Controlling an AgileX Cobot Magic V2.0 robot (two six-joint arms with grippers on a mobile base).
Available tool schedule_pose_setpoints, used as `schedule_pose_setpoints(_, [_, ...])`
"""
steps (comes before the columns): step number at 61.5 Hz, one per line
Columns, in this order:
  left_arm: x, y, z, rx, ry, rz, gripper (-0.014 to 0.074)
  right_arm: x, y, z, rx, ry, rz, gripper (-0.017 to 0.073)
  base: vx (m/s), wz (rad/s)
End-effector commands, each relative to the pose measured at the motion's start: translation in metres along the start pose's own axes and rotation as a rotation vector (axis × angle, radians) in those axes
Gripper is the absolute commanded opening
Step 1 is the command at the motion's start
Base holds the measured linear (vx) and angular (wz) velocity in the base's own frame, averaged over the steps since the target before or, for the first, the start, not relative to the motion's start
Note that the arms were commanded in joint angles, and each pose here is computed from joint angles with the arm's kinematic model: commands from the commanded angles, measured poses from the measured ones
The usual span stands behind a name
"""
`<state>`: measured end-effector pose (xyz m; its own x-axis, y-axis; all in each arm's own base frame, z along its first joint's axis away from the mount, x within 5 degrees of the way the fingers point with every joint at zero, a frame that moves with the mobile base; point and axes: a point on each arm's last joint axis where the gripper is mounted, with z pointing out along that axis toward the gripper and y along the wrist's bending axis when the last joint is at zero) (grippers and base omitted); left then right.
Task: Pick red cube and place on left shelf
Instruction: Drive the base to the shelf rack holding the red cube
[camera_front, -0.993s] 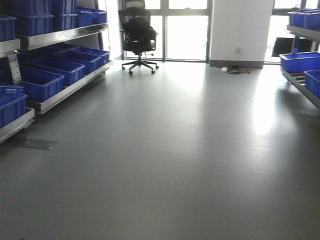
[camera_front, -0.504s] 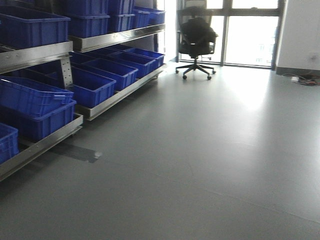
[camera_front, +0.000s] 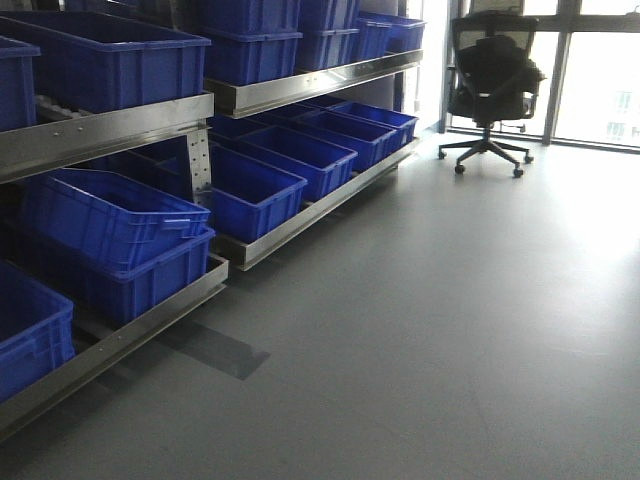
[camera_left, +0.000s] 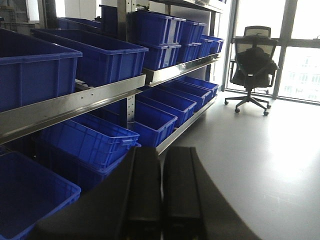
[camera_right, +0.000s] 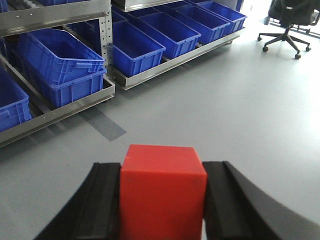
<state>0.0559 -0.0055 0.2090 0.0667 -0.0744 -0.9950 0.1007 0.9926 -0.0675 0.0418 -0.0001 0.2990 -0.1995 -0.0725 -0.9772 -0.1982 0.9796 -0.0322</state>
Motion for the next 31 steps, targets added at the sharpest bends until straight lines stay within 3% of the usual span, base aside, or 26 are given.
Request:
schedule_pose_setpoints(1, [0.0,0.0014,-0.0007,-0.008,-0.069,-0.002,0.0101,-0.0157,0.0004,-0.0028,-0.008,-0.106,-0.023,0.0058,0.65,0.24])
schedule_pose_setpoints(15, [0.0,0.0014,-0.0007,-0.008,-0.069,-0.002,0.0101,-0.0157,0.0004,-0.0028,-0.008,-0.106,-0.023,0.0058,0.64,0.3])
schedule_pose_setpoints(31, [0.0,0.0014,-0.0007,-0.008,-0.069,-0.002,0.0101,-0.0157,0.0004,-0.0028,-0.008,-0.106,-0.023,0.0058,0.59,0.54])
